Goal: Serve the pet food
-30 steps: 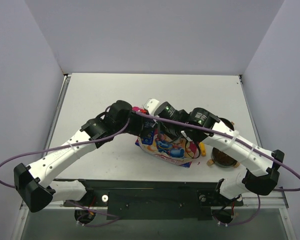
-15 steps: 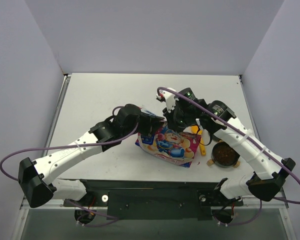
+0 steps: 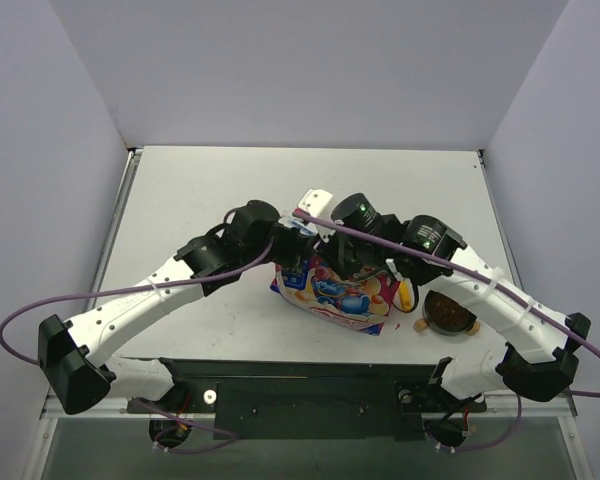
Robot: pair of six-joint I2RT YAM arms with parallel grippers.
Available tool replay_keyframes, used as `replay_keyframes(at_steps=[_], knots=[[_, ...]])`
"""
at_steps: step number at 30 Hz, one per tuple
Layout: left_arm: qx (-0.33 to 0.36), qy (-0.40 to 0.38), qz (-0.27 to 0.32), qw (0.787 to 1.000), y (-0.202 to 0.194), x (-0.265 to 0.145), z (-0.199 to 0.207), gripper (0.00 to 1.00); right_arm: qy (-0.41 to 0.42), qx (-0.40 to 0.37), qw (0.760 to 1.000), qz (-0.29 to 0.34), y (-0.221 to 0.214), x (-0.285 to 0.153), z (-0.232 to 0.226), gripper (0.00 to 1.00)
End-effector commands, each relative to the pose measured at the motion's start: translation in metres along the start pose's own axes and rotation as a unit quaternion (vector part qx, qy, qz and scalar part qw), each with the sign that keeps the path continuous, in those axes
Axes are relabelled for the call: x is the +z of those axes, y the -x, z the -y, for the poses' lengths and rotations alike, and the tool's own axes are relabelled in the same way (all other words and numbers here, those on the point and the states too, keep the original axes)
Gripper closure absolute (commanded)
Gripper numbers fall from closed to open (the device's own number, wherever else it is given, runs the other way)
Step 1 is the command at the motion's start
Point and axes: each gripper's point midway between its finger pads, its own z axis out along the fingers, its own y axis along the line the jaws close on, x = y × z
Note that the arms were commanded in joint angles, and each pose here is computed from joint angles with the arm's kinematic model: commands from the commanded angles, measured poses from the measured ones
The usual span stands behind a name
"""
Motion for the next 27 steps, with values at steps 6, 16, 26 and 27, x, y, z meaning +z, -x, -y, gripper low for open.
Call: replay_keyframes(at_steps=[6, 16, 26, 27], knots=[[-0.088, -0.015, -0.027, 0.996, 0.003, -0.024, 0.033, 1.0, -0.148, -0.072, 0.986, 0.002, 0.0, 0.003, 0.039, 0.64], [-0.059, -0.076, -0.025, 0.995, 0.004, -0.032, 0.047, 0.3, -0.044, -0.108, 0.993, 0.007, 0.016, -0.02, 0.001, 1.0], [-0.078, -0.073, -0.056, 0.993, -0.024, -0.024, 0.029, 0.44, 0.034, 0.011, 0.999, 0.022, 0.018, -0.007, -0.011, 1.0], [-0.077, -0.076, -0.053, 0.993, -0.024, -0.025, 0.03, 0.46, 0.033, 0.014, 0.999, 0.021, 0.017, -0.008, -0.009, 1.0]])
